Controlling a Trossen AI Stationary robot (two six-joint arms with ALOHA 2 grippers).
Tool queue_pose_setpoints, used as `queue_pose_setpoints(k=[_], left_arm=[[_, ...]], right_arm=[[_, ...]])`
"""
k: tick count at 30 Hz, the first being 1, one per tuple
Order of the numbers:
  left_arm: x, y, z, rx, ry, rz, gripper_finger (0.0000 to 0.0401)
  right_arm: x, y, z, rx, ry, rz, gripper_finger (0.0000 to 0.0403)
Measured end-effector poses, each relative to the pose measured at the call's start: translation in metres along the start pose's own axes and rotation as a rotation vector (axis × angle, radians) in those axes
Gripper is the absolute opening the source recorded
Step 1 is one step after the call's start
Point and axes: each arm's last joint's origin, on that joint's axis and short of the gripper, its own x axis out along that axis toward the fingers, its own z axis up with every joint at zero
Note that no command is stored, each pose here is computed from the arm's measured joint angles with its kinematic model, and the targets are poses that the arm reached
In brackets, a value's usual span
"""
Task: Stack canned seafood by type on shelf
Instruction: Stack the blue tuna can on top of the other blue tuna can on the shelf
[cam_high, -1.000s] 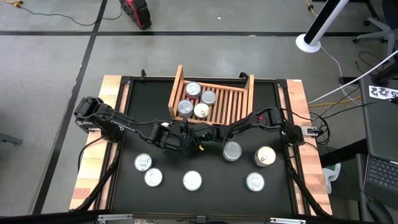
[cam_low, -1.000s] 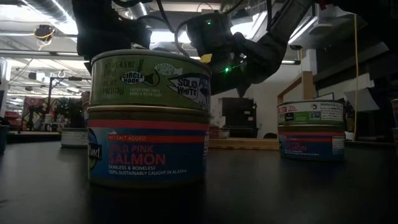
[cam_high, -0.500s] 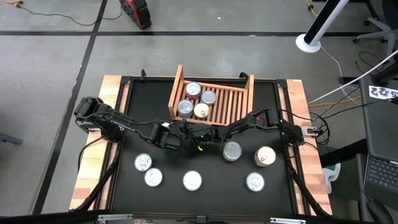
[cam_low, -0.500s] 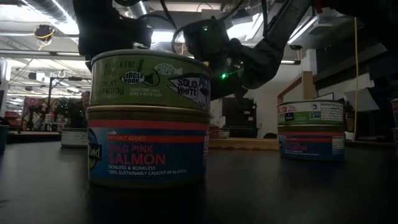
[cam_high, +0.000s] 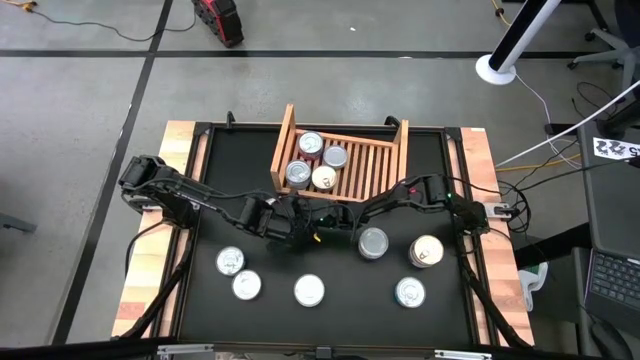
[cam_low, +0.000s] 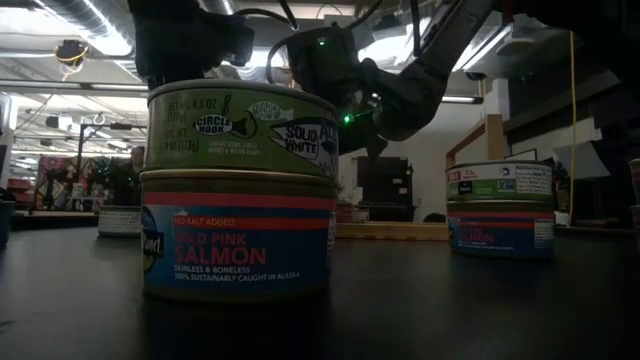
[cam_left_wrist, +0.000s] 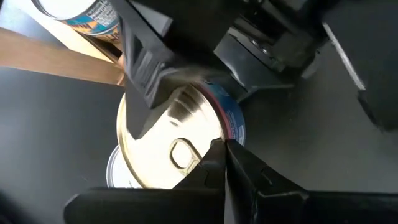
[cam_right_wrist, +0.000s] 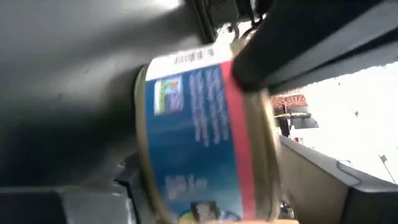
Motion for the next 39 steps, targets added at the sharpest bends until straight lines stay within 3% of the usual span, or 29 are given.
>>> queue_pose_setpoints(k=[7, 10, 15, 23, 33, 39], left_arm=[[-0.001, 0.001, 0.0, -0.001, -0.006, 0.005, 0.0], [-0.001, 0.001, 0.001, 0.0, -0.006, 0.005, 0.0008], [-0.005, 0.0, 0.003, 0.006, 0.005, -0.011, 0.0056], [-0.034, 0.003, 0.016, 0.098, 0.007, -0.032, 0.0111], [-0.067, 0.014, 0.027, 0.199, -0.017, 0.023, 0.0081], [-0.067, 0.015, 0.027, 0.261, -0.028, 0.044, 0.0061]], right_arm=[[0.0, 0.002, -0.001, -0.01, 0.046, 0.006, 0.0181], [-0.001, 0.003, 0.002, -0.011, 0.064, -0.001, 0.0178], [-0.004, 0.006, 0.009, -0.011, 0.098, -0.016, 0.0178], [-0.009, 0.011, 0.024, -0.022, 0.168, -0.049, 0.0186], [-0.015, 0.006, 0.026, -0.042, 0.366, -0.118, 0.0187], [-0.023, 0.001, 0.033, -0.154, 0.479, -0.115, 0.018]])
